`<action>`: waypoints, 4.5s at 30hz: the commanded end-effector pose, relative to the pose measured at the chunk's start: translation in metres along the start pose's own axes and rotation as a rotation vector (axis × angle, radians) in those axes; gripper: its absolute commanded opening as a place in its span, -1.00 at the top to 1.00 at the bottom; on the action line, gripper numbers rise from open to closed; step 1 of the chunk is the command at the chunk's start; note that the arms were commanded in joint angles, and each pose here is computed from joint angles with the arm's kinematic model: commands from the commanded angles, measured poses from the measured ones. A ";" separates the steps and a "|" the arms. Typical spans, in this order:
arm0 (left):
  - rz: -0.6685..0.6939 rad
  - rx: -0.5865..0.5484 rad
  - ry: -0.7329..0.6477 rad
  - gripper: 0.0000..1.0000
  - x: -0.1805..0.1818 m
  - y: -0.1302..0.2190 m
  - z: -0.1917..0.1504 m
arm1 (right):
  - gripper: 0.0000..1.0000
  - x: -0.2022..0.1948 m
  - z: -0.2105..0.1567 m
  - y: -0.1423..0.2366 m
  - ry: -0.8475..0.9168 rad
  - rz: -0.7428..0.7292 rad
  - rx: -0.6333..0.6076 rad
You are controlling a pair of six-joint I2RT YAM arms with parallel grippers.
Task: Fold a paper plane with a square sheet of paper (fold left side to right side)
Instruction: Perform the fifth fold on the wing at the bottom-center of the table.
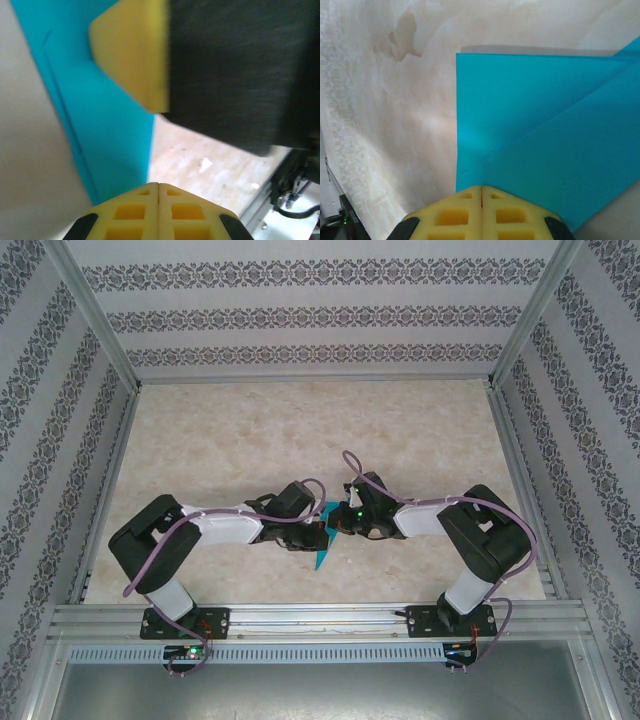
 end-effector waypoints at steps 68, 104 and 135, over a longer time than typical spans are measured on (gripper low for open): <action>0.007 0.200 0.073 1.00 0.038 -0.005 -0.056 | 1.00 -0.058 -0.051 -0.010 -0.082 -0.245 0.189; -0.135 0.052 0.123 0.52 0.010 0.021 -0.017 | 1.00 -0.042 -0.040 -0.005 -0.056 -0.198 0.144; -0.116 0.085 0.123 0.70 0.016 -0.001 -0.017 | 1.00 -0.044 -0.042 -0.004 -0.058 -0.208 0.145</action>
Point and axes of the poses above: each hand's point on the last joint's axis, 136 mm out from that joint toward the fingers, its own y axis back along the fingers, its own x axis along the line the jaws close on, z = x × y, the point moved 5 cm from there along y, back along the fingers, and after that the axes turned 13 degrees about y, right-handed, at the moved point
